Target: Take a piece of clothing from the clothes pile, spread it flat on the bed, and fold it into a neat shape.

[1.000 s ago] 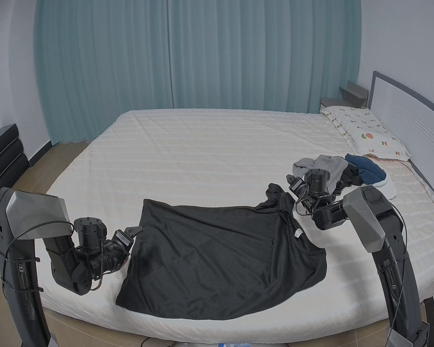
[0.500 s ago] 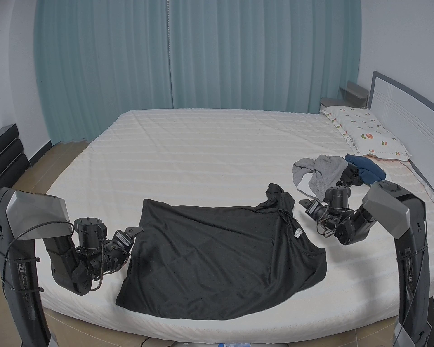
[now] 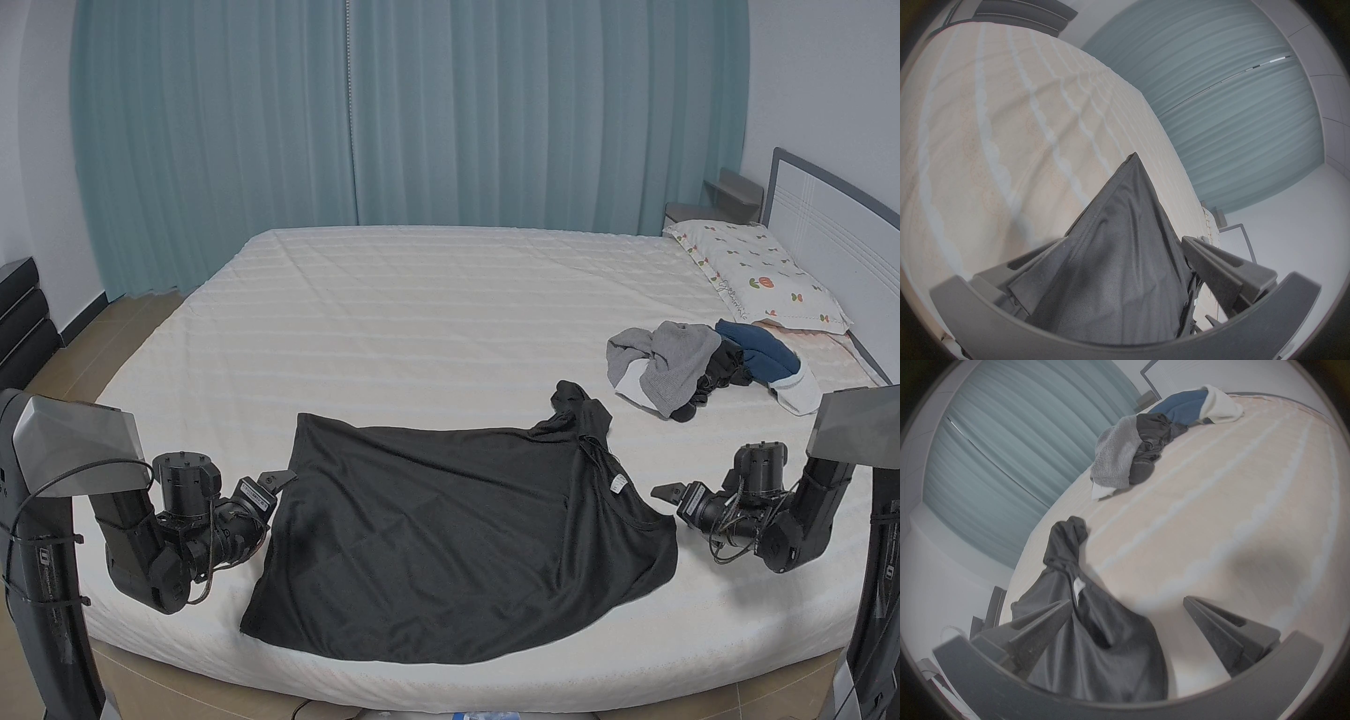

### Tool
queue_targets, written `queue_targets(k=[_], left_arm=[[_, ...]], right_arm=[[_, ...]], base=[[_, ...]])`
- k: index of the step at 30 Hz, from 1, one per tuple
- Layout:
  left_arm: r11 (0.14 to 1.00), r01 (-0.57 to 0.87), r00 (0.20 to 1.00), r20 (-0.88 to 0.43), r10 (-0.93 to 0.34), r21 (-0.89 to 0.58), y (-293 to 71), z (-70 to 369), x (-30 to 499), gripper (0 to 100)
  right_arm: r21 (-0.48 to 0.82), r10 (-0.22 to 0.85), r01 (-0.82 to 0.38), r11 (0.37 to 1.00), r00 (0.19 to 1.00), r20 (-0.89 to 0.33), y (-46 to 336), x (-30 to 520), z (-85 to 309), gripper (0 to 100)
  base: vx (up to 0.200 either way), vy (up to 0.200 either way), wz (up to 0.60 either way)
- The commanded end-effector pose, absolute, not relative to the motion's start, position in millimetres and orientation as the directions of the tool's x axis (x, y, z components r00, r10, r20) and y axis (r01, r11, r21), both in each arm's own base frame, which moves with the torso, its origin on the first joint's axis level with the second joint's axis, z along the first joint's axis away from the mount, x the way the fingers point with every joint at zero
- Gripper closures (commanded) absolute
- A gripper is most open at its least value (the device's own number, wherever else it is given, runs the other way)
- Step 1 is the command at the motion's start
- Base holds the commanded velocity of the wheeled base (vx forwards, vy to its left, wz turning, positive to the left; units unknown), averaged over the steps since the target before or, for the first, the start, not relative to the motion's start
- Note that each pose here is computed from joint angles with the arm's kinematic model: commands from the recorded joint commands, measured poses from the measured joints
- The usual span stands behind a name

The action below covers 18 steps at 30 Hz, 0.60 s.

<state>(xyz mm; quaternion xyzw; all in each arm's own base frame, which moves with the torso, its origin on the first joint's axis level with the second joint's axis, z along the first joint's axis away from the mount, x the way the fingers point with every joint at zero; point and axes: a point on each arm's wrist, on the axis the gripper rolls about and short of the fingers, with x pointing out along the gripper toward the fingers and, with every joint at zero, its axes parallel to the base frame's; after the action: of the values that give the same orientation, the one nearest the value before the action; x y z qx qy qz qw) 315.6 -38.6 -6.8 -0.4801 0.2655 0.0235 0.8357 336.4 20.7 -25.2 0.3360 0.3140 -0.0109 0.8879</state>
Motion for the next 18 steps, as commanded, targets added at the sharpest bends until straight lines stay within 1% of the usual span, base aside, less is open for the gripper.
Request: queue_targets(k=[1, 4, 5, 12, 13, 18], left_arm=[[0.540, -0.289, 0.861, -0.461, -0.215, -0.790, -38, -9, 314, 0], [0.540, -0.284, 0.863, -0.456, -0.216, -0.793, -38, -10, 314, 0], [0.540, -0.286, 0.862, -0.459, -0.217, -0.792, -38, -10, 313, 0], [0.540, -0.286, 0.862, -0.459, -0.217, -0.792, -38, -10, 313, 0], [0.541, -0.285, 0.862, -0.459, -0.217, -0.791, -38, -10, 313, 0], [0.544, -0.281, 0.863, -0.456, -0.217, -0.790, -39, -8, 311, 0]], right_arm=[[0.596, 0.231, 0.218, 0.773, 0.778, -0.584, 21, 311, -22, 0], [0.593, 0.243, 0.212, 0.777, 0.767, -0.594, 27, 309, -26, 0], [0.591, 0.248, 0.209, 0.779, 0.763, -0.597, 28, 309, -27, 100], [0.567, 0.232, 0.212, 0.796, 0.759, -0.609, 24, 302, -25, 100], [0.541, 0.216, 0.217, 0.813, 0.750, -0.626, 19, 296, -27, 100], [0.499, 0.192, 0.220, 0.838, 0.737, -0.648, 16, 287, -28, 100]], base=[[0.000, 0.000, 0.00], [0.000, 0.000, 0.00], [0.000, 0.000, 0.00], [0.000, 0.000, 0.00], [0.000, 0.000, 0.00], [0.000, 0.000, 0.00]])
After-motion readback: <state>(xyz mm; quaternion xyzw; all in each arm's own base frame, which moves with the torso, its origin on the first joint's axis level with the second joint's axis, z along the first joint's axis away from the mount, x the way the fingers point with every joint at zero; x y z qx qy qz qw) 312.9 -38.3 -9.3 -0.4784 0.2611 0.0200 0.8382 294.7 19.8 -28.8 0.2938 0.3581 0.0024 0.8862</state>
